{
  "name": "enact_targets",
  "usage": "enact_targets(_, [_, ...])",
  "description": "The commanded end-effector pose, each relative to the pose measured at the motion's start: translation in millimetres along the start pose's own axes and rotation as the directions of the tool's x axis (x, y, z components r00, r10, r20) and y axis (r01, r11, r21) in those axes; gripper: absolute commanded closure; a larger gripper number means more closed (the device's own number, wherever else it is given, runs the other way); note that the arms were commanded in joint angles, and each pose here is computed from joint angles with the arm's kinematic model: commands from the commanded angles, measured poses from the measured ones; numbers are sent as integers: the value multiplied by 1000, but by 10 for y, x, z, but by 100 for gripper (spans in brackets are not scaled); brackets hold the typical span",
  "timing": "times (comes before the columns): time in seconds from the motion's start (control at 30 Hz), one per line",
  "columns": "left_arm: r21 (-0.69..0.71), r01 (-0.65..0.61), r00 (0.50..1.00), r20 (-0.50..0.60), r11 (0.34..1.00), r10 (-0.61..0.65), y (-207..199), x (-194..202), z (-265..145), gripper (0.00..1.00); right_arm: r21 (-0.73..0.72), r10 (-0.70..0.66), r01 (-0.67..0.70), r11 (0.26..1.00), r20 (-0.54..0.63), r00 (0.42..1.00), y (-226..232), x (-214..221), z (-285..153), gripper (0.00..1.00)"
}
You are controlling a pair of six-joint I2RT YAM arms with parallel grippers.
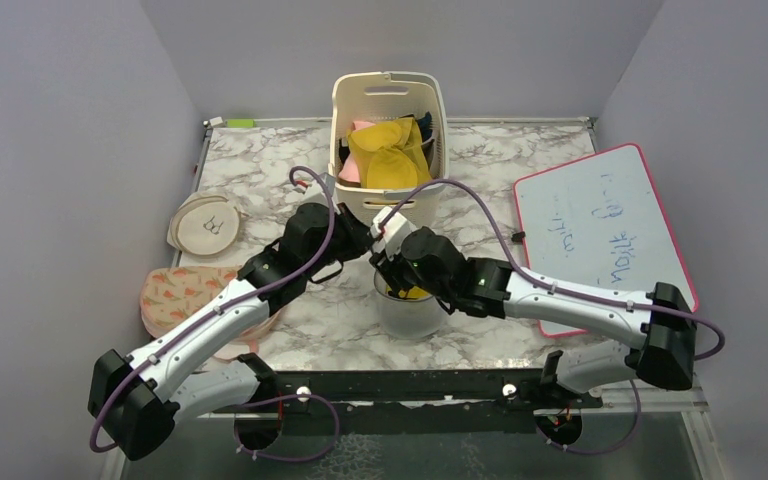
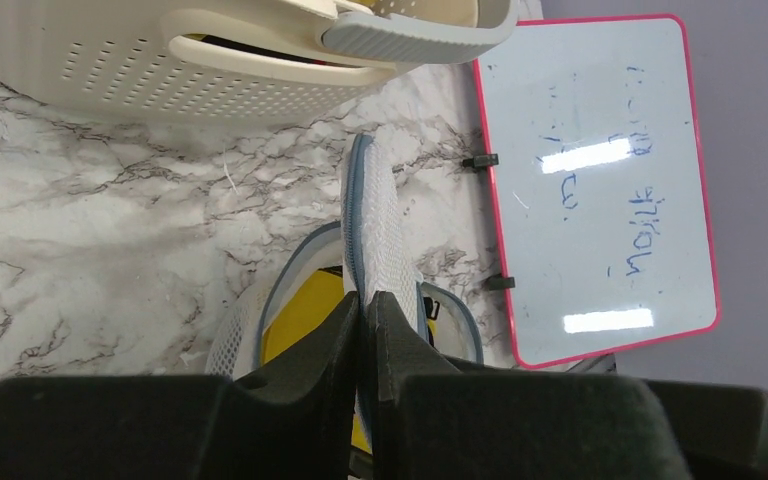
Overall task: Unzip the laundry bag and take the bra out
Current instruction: Open the laundry bag at the center of the board.
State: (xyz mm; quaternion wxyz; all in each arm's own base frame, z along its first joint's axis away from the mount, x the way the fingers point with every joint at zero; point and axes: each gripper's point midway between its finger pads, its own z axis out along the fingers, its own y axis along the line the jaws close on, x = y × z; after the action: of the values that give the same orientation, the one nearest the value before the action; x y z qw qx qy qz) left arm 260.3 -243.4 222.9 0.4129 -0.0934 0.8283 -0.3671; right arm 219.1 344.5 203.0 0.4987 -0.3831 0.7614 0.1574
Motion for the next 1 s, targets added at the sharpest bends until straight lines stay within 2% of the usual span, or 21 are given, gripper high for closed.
enact_targets(0.0, [26, -3, 999, 41, 1000, 2, -139, -160, -24, 100, 43, -10, 11, 999, -8, 1000, -46, -54, -10, 64])
enact_targets(0.1, [30, -32, 998, 56, 999, 30, -139, -191, -45, 100, 86, 57, -61, 994, 53, 997, -135, -96, -95, 87])
enact_targets(0.13, [31, -48, 997, 62, 998, 46, -134, -201, -55, 95, 100, 68, -75, 992, 68, 995, -174, -96, -124, 95])
enact_targets(0.17, [27, -62, 996, 67, 998, 60, -119, -208, -65, 90, 115, 86, -94, 989, 69, 994, -204, -81, -149, 99])
enact_targets(0.3, [-15, -119, 989, 91, 993, 120, 16, -220, -99, 59, 141, 197, -201, 969, 44, 979, -348, 4, -196, 99])
enact_targets(0.37, [-39, -155, 984, 87, 987, 158, 107, -191, -109, 46, 138, 261, -266, 954, 51, 964, -472, 49, -219, 99])
enact_targets(0.53, [-66, -199, 979, 36, 978, 202, 289, -26, -114, 30, 85, 341, -350, 933, 106, 934, -610, 35, -340, 99])
enact_targets(0.63, [-2, -210, 977, -29, 978, 210, 291, 188, -51, 19, 81, 354, -365, 927, 126, 927, -640, -4, -384, 99])
enact_targets(0.83, [111, -212, 951, -207, 971, 231, 248, 621, 193, 14, 41, 347, -356, 933, 146, 926, -602, -91, -439, 99])
enact_targets(0.9, [123, -212, 936, -260, 969, 238, 256, 729, 278, 18, 38, 343, -352, 935, 150, 927, -606, -110, -469, 99])
enact_targets(0.97, [121, -211, 924, -298, 970, 238, 290, 811, 345, 25, 43, 342, -352, 935, 154, 927, -625, -127, -499, 99])
